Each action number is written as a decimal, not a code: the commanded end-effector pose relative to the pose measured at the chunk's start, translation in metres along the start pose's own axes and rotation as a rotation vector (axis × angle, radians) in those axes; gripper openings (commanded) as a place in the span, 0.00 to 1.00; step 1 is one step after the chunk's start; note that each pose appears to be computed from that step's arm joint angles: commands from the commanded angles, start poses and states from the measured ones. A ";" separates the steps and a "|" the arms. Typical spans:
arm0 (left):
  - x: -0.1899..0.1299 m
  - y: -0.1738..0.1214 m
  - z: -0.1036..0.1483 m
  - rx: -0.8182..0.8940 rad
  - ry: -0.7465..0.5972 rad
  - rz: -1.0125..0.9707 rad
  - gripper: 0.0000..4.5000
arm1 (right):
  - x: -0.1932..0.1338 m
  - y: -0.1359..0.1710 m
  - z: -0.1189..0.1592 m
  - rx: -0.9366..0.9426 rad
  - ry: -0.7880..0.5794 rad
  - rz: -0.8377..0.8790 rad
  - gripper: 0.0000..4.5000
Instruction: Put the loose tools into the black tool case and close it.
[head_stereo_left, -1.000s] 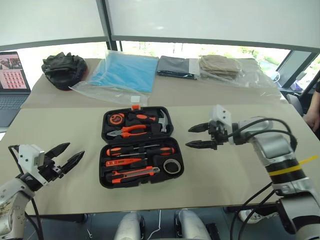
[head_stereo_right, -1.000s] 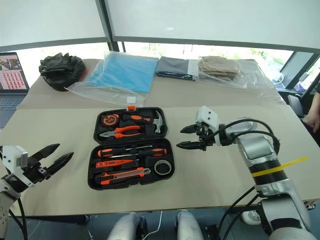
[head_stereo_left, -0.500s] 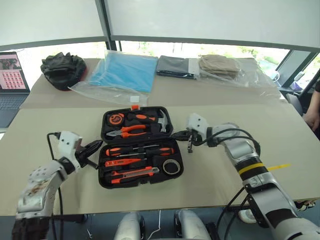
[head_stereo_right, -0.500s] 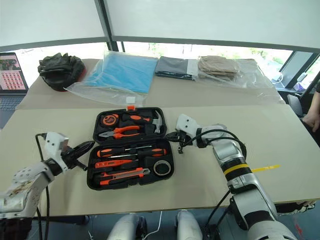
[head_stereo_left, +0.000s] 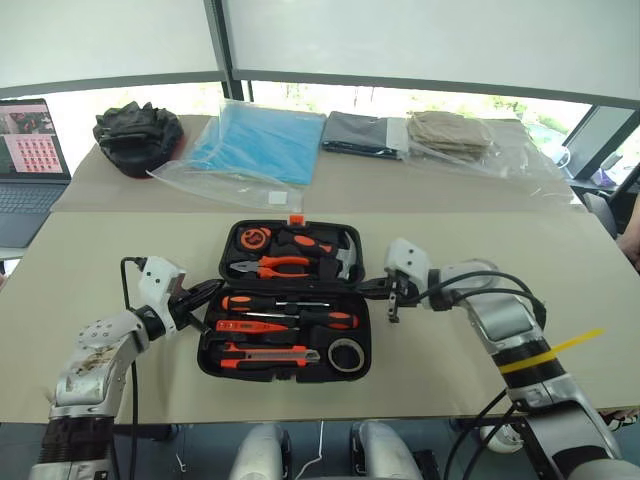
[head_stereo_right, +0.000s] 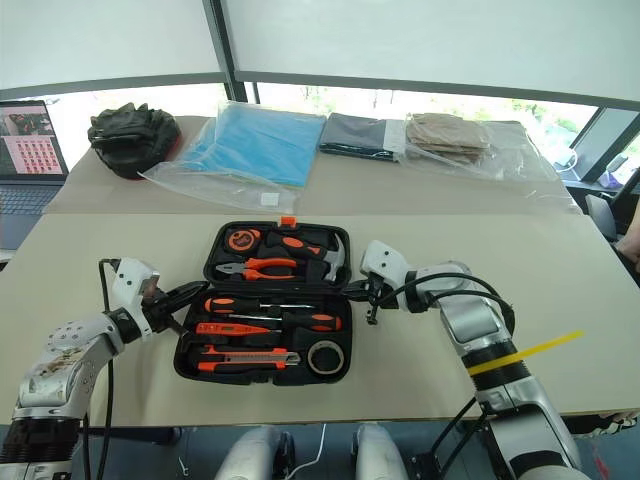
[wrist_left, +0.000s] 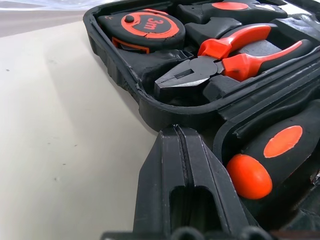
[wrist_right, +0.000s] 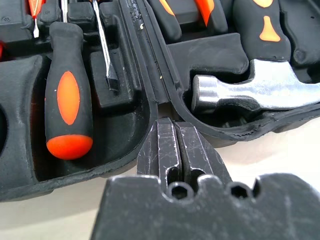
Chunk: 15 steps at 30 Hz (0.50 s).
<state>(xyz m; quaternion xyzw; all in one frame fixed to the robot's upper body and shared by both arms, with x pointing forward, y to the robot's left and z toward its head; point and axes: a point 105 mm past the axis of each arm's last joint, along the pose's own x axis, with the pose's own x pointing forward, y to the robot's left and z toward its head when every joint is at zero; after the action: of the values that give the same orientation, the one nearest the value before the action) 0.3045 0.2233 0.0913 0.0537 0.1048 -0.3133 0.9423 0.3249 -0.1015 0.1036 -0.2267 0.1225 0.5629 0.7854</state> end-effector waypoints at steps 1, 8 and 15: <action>-0.001 -0.014 0.012 0.010 -0.048 -0.080 0.00 | -0.013 -0.007 0.006 -0.082 -0.034 -0.055 0.00; -0.027 0.005 0.007 -0.079 0.062 0.027 0.16 | -0.049 -0.024 0.019 0.024 -0.124 -0.152 0.33; -0.050 0.021 0.034 -0.204 0.195 0.010 0.75 | -0.061 -0.032 0.026 0.305 0.100 -0.197 0.86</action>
<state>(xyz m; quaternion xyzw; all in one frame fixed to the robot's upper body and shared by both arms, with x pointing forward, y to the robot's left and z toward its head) 0.2842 0.2686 0.1243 0.0005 0.2170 -0.2738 0.9370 0.3374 -0.1581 0.1560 -0.1536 0.1895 0.4460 0.8611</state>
